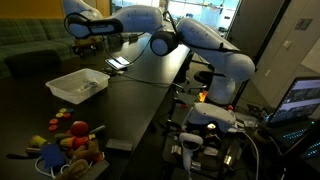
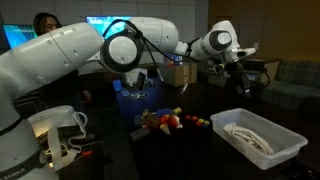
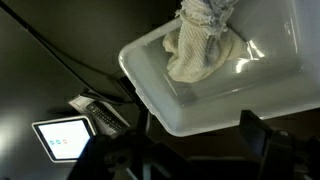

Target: Pick up the cloth and sweep the items on the table, the put the cloth in the box

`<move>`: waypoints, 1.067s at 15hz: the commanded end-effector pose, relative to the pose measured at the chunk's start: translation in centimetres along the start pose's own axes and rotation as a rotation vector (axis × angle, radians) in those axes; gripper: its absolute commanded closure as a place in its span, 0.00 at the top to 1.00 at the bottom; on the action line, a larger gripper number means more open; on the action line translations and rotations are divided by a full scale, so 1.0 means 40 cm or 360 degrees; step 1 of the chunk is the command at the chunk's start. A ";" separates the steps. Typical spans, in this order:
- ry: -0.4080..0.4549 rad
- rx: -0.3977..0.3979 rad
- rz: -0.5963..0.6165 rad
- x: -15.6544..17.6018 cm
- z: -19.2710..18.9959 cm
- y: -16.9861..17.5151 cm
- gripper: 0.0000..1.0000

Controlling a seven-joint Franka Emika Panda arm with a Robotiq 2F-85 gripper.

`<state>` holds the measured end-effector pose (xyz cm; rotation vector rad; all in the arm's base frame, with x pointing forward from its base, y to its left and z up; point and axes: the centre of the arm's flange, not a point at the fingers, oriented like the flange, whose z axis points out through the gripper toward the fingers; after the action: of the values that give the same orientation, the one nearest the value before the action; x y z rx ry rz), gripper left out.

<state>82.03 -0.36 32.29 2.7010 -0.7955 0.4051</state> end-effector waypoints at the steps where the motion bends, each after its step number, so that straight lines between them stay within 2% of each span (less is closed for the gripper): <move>1: -0.0079 0.0102 -0.0268 0.020 -0.094 0.002 1.00; 4: -0.0180 0.0173 -0.0479 -0.043 -0.165 0.093 1.00; 10: -0.0427 0.0320 -0.0863 -0.063 -0.320 0.259 1.00; 16: -0.0636 0.0349 -0.1113 -0.091 -0.404 0.421 1.00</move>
<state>73.99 -5.02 48.90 3.0371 0.0521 -0.1460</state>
